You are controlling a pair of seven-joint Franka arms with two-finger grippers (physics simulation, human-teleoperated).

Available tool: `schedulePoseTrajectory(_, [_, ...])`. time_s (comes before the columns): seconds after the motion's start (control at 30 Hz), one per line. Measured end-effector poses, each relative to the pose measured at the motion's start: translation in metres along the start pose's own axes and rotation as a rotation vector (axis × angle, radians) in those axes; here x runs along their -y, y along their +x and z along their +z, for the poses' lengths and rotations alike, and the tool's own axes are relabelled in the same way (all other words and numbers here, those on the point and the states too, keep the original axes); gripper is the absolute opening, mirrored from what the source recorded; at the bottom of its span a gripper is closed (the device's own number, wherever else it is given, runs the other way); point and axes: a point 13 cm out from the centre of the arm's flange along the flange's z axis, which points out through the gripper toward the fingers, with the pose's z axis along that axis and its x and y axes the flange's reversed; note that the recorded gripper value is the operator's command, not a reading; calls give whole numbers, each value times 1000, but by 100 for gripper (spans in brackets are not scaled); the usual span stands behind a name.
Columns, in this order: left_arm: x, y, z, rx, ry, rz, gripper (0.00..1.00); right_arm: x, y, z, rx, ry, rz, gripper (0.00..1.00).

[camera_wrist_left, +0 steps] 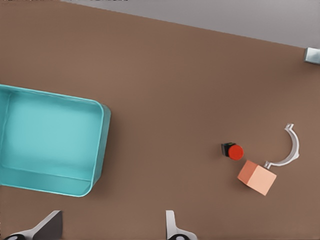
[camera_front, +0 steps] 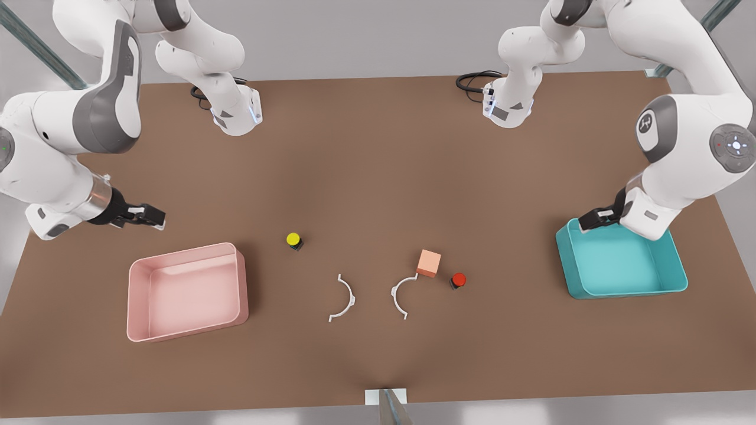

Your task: Place the red button in the blue storage box with the left arm, and place the yellow button in the pink storage box with the right arm

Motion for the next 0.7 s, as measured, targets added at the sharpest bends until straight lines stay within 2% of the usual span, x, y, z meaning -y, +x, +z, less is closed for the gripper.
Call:
schedulePoseTrajectory(0.13, [32,0,21,-19,-5,98,100,0,7,32,-64,4,-2,100])
schedulePoseTrajectory(0.27, [138,8,121,-97,-13,251,100,-50,5,81,-137,20,-84,100])
schedulePoseTrajectory(0.43, [202,-1,207,-92,54,252,100,-116,25,181,-248,17,-164,100])
schedulePoseTrajectory(0.57, [225,-11,249,-51,71,243,100,-174,31,257,-260,63,-186,100])
schedulePoseTrajectory(0.7, [247,-13,290,-24,80,236,100,-213,9,343,-212,71,-140,100])
